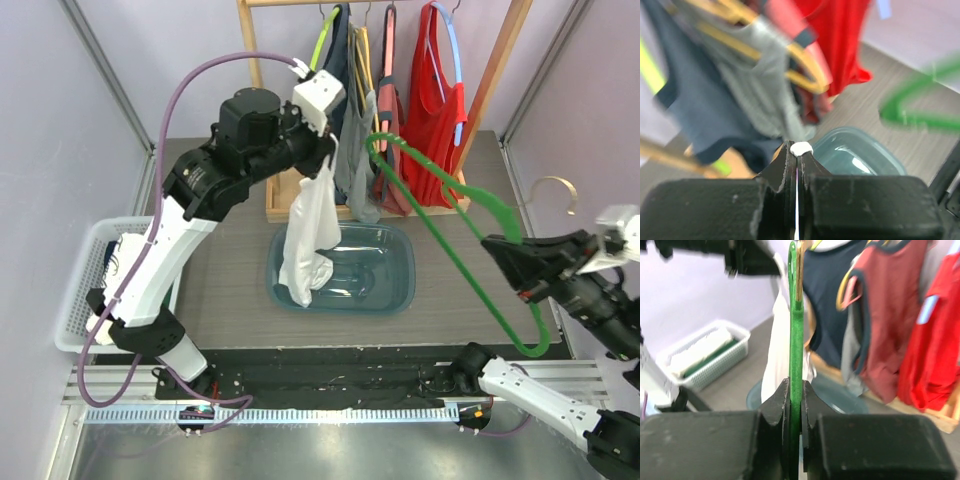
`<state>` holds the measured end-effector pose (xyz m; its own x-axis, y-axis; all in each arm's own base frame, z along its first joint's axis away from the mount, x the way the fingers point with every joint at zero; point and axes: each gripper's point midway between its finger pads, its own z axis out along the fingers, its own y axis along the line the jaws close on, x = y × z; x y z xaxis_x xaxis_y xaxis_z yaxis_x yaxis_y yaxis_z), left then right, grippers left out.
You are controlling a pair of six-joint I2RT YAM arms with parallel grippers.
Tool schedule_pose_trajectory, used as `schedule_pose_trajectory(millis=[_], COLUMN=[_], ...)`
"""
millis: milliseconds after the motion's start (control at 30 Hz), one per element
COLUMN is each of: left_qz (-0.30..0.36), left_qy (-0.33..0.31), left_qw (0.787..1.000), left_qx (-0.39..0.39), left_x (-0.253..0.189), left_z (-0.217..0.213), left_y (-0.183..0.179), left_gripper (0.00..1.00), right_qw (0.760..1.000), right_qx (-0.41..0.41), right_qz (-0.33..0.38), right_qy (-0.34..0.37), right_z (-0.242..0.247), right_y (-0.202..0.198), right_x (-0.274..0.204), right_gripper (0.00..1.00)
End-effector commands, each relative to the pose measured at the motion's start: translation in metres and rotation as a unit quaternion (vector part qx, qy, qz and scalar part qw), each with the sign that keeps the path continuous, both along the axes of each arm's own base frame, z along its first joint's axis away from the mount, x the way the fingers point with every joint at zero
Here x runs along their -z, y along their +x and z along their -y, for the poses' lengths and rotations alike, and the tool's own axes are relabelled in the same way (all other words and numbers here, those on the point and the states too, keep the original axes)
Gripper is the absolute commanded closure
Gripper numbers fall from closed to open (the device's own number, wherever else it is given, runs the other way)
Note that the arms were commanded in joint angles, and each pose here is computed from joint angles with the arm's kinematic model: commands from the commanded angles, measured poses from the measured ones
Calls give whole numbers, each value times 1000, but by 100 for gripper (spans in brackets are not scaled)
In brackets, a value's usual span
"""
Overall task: Remove the tank top from the hanger
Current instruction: Remove the tank top from the hanger, then place the hanger at the clothesline.
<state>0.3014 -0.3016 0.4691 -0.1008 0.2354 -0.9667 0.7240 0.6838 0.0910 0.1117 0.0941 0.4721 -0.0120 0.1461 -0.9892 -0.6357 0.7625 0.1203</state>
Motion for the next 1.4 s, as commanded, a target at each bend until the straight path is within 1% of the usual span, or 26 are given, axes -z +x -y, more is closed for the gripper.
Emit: schedule_pose_trajectory(millis=[0, 133, 167, 200, 233, 267, 300, 333, 500, 567, 633, 700, 733, 800, 833, 900, 933, 1033, 1100, 1133, 1167, 1267, 1367], left_qz=[34, 0, -17, -18, -22, -26, -20, -13, 32, 42, 50, 55, 66, 70, 58, 61, 50, 37, 33, 20, 15, -22, -39], left_qy=[-17, 15, 34, 38, 48, 66, 71, 77, 98, 100, 107, 115, 144, 157, 166, 168, 165, 157, 159, 162, 159, 148, 140], left_qw=[998, 998, 997, 996, 996, 994, 994, 994, 992, 991, 986, 980, 973, 971, 967, 962, 957, 950, 949, 947, 942, 929, 925], left_qx=[48, 66, 70, 73, 77, 80, 76, 72, 72, 82, 114, 152, 166, 168, 183, 205, 233, 267, 269, 276, 295, 337, 351], left_x=[-24, 11, 30, 33, 40, 53, 52, 51, 33, 25, 20, 21, 28, 33, 43, 44, 50, 55, 59, 66, 69, 82, 86], left_z=[19, 23, 24, 20, 19, 18, 13, 9, -12, -24, -36, -44, -55, -66, -71, -80, -81, -84, -86, -86, -83, -75, -70], left_y=[-21, -27, -27, -31, -33, -33, -33, -32, -40, -52, -70, -86, -93, -98, -103, -118, -130, -147, -148, -150, -156, -170, -173], left_gripper=[100, 100, 99, 94, 83, 41, 12, 1, 0, 0, 0, 0, 0, 0, 0, 0, 0, 0, 0, 0, 0, 0, 0], right_qw=[998, 995, 994, 994, 994, 995, 995, 996, 998, 998, 999, 997, 993, 983, 973, 964, 960, 954, 946, 944, 940, 935, 935], right_qx=[63, 87, 94, 96, 95, 94, 91, 91, 65, 54, 28, -7, -59, -108, -170, -211, -237, -266, -294, -301, -314, -332, -333], right_qz=[3, 17, 21, 23, 21, 20, 15, 12, 3, -7, -22, -32, -42, -60, -64, -69, -59, -46, -44, -40, -40, -39, -31], right_qy=[17, 38, 45, 46, 41, 38, 29, 23, 2, -11, -34, -70, -92, -138, -143, -148, -140, -132, -129, -126, -124, -119, -115], right_z=[23, 39, 41, 41, 38, 36, 30, 28, 7, -4, -20, -37, -53, -75, -90, -105, -113, -124, -131, -133, -136, -142, -144], right_y=[7, 4, 5, 5, 9, 10, 15, 17, 26, 32, 36, 38, 29, 32, 18, 14, 9, 7, 1, 0, -4, -5, -5], right_x=[-9, -19, -22, -22, -20, -19, -16, -14, -9, -5, 6, 21, 33, 57, 64, 74, 70, 68, 68, 67, 66, 65, 62], right_gripper=[99, 99, 99, 99, 99, 98, 99, 99, 99, 99, 99, 99, 99, 99, 99, 99, 99, 99, 99, 99, 99, 99, 99])
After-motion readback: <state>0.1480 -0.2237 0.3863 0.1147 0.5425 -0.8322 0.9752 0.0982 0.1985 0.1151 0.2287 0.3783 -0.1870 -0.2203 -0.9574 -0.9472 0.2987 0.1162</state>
